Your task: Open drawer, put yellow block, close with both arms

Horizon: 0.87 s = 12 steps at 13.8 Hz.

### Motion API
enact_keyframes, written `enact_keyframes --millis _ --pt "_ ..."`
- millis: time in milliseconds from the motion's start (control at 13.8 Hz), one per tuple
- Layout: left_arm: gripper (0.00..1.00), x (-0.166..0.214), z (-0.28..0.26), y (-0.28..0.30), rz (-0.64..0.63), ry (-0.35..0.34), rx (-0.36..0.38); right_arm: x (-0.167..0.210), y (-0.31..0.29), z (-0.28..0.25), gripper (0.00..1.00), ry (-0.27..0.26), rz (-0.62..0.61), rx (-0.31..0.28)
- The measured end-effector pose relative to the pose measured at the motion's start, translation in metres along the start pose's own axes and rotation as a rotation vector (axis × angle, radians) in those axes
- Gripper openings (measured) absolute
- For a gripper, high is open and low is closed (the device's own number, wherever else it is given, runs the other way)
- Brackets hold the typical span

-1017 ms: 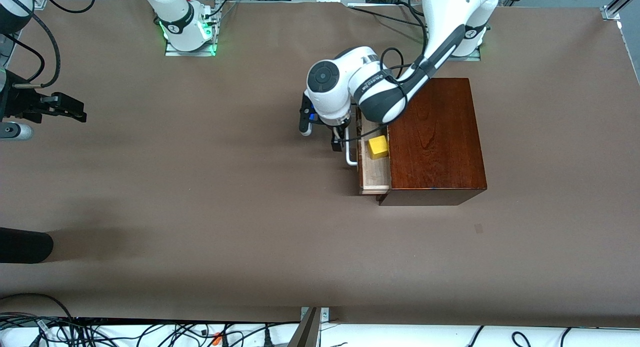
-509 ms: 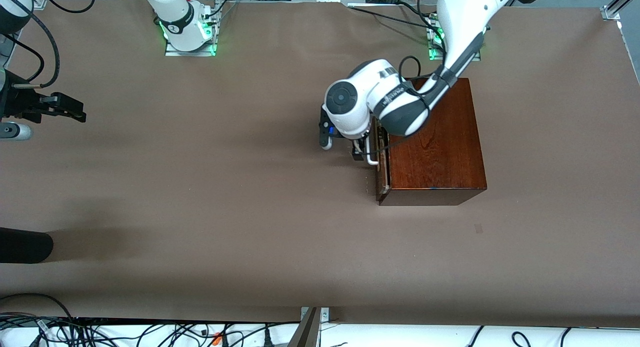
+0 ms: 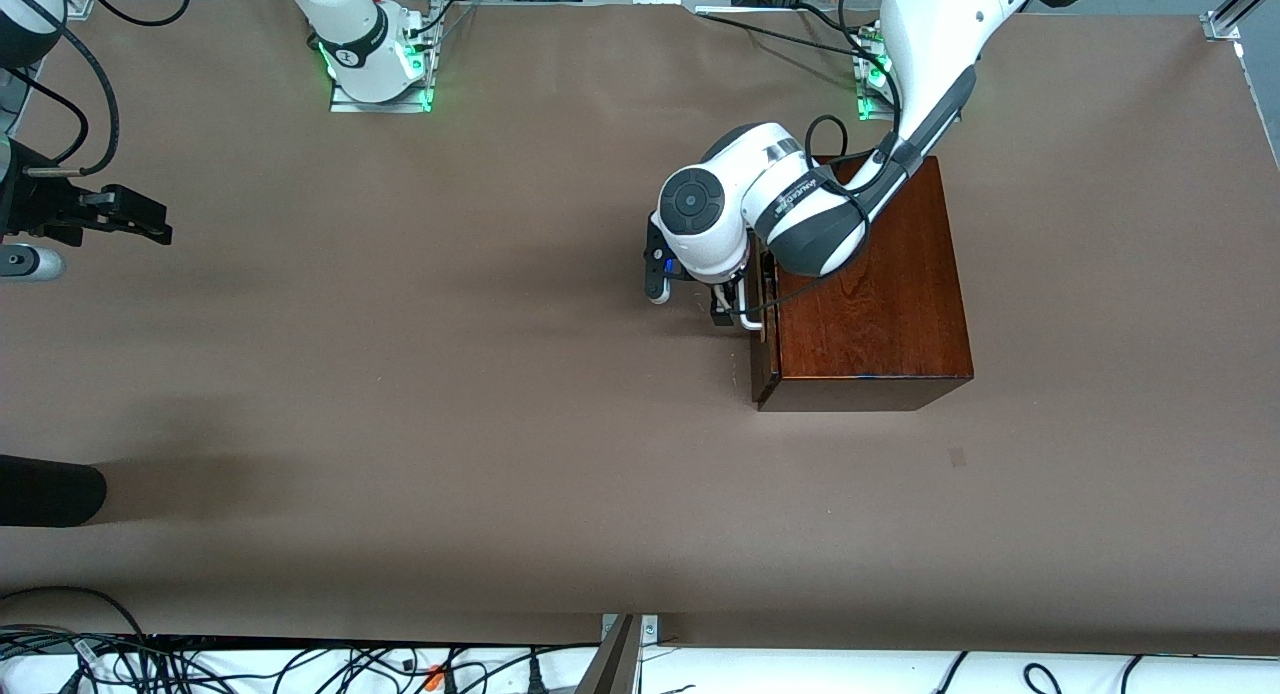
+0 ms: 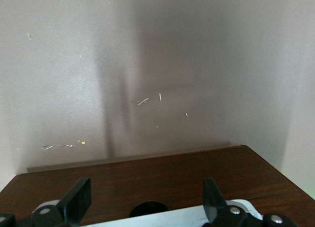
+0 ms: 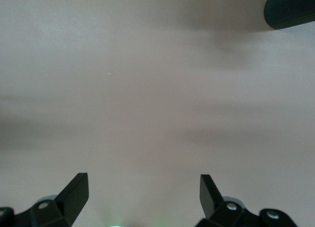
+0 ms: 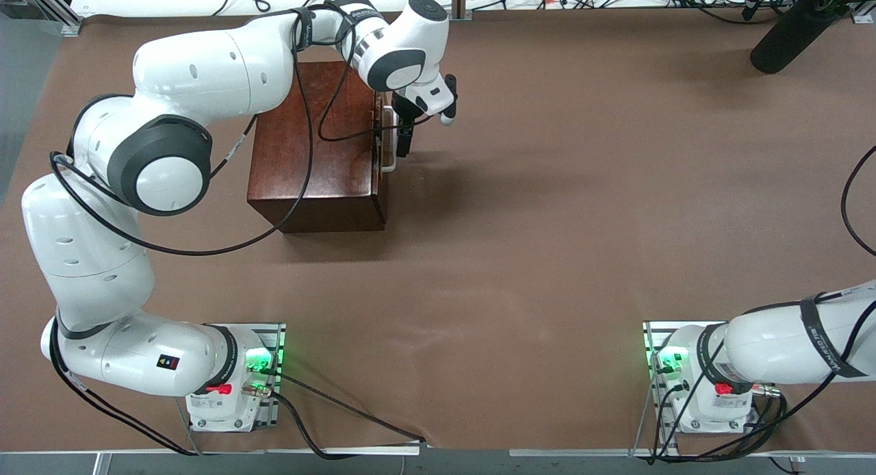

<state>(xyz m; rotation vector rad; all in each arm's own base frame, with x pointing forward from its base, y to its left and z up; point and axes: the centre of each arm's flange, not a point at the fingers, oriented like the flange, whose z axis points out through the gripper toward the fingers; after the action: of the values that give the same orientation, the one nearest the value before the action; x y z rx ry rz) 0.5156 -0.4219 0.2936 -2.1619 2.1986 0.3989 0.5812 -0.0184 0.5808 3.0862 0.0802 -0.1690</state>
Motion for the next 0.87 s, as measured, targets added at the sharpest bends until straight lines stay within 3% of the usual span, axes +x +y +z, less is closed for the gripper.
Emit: enact_keyframes --millis 291,436,727,872 --pt "1.0 0.005 -0.066 0.005 -0.206 0.139 -0.02 0.0 0.0 0.0 1.0 0.0 0.0 0.0" --pt "1.0 -0.017 -0.106 0.006 -0.382 0.142 -0.009 0.0 0.0 0.0 1.0 0.0 0.0 0.0" --pt "1.0 -0.104 -0.172 0.0 -0.773 0.102 0.02 0.0 0.0 0.0 1.0 0.0 0.0 0.0" --pt "1.0 -0.17 -0.197 -0.018 -0.917 0.087 0.007 0.0 0.0 0.0 1.0 0.0 0.0 0.0"
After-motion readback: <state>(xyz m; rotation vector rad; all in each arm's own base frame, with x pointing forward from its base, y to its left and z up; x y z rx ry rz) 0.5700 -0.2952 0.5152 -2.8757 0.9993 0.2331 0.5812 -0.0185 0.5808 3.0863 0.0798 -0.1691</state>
